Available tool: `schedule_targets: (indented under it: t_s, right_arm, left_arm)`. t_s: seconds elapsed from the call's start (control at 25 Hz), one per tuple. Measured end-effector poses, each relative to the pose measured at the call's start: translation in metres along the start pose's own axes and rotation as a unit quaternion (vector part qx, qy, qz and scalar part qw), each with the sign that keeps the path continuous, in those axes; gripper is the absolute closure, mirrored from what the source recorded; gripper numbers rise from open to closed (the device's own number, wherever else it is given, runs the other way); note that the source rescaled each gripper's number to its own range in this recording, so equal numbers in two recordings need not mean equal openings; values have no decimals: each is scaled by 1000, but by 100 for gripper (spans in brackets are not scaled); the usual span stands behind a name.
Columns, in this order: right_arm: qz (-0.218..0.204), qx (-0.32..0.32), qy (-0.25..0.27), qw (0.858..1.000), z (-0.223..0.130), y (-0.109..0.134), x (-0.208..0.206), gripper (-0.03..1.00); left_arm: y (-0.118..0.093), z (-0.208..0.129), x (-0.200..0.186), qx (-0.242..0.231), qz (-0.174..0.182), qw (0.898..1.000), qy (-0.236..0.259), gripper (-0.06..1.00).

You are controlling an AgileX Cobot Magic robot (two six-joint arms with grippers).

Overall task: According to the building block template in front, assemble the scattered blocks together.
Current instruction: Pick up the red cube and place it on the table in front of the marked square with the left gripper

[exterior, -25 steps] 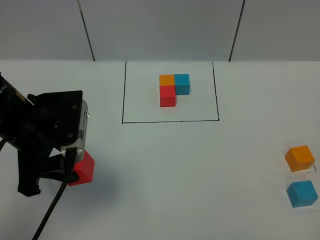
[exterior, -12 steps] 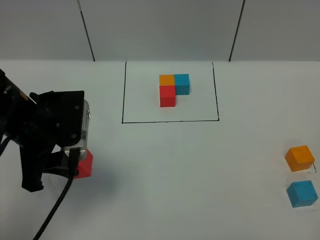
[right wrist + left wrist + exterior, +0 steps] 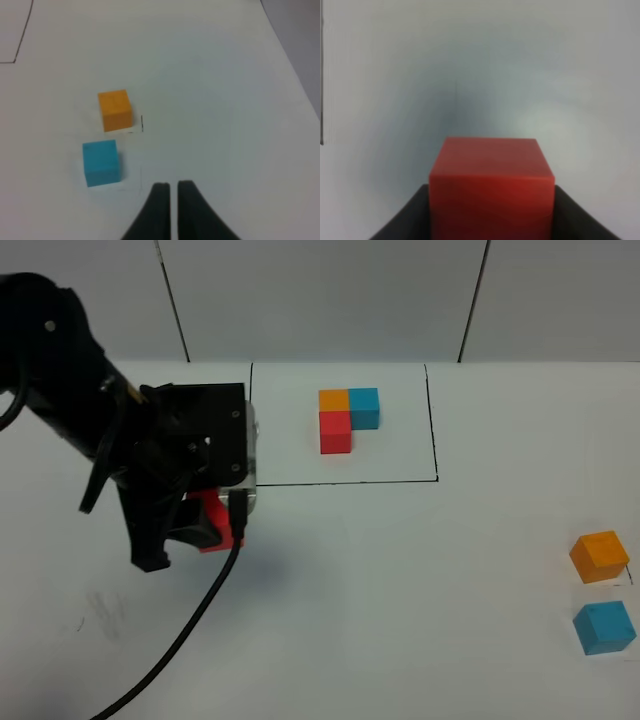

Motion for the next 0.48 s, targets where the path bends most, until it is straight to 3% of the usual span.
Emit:
schedule_targets:
  t_s: [0.2, 0.48]
  right_arm:
    - [0, 0, 0, 1000, 0, 0, 0, 96]
    - [0, 0, 0, 1000, 0, 0, 0, 96]
  left_arm:
    - [9, 23, 20, -4, -10, 1000, 11, 45]
    - [16, 18, 49, -14, -25, 999, 39, 45]
Point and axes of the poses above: a point on each arm's last joint axis where the gripper is mounted, x pointing out along that axis toward the gripper, y along the wrist's bending axis when the last joint is at zero, z = x × y, the point moved 10 cm from there along x, pointing out along that axis toward the gripper, and after that the axes turned 12 degrees about -x, right-handed, at the moved point
